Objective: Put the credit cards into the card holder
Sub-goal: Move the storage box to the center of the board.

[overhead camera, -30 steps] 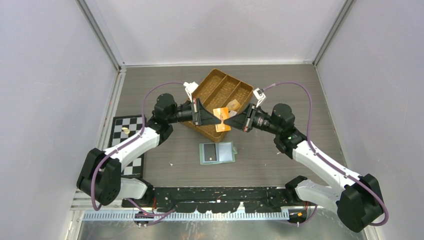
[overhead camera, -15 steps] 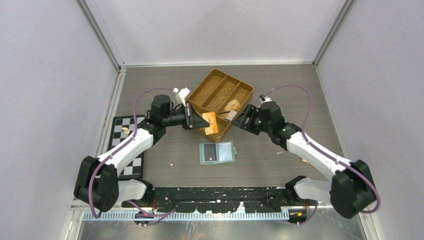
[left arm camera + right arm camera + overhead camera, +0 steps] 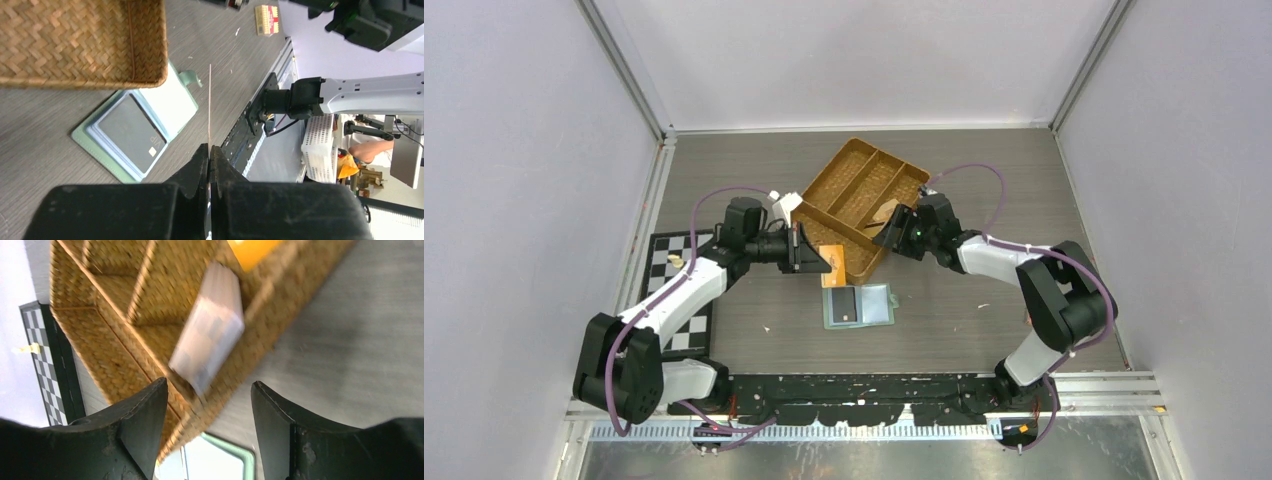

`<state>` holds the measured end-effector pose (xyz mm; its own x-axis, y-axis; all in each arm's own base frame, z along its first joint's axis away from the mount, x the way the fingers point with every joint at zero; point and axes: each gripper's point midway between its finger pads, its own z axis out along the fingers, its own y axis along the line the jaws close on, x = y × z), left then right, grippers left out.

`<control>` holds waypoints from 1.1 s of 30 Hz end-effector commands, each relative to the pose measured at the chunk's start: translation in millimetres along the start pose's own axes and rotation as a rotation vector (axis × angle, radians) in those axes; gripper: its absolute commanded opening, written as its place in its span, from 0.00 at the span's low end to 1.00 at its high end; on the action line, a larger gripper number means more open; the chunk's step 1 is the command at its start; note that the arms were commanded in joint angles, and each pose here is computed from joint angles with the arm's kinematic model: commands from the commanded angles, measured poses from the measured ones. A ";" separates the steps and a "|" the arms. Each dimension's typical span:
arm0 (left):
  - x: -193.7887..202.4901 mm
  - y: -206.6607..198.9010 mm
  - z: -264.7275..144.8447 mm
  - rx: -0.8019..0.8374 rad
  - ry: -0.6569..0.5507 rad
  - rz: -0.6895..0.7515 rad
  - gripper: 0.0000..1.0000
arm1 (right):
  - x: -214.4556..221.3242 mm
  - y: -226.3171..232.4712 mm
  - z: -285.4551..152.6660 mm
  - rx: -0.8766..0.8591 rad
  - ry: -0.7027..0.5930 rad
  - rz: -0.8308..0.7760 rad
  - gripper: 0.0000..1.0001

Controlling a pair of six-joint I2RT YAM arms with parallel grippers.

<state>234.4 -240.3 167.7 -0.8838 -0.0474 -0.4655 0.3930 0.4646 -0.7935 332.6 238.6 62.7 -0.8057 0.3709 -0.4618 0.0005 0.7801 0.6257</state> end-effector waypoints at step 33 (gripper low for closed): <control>65.4 39.7 66.0 -0.039 0.151 -0.215 0.00 | 39.3 42.0 -61.6 -0.073 0.205 -0.019 0.57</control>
<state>191.1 -273.9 71.6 -0.9870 -0.0026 -0.1606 0.1366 0.5123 -0.8478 308.3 242.1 119.8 -0.8447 0.2533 -0.4716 -0.0986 0.7923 0.6021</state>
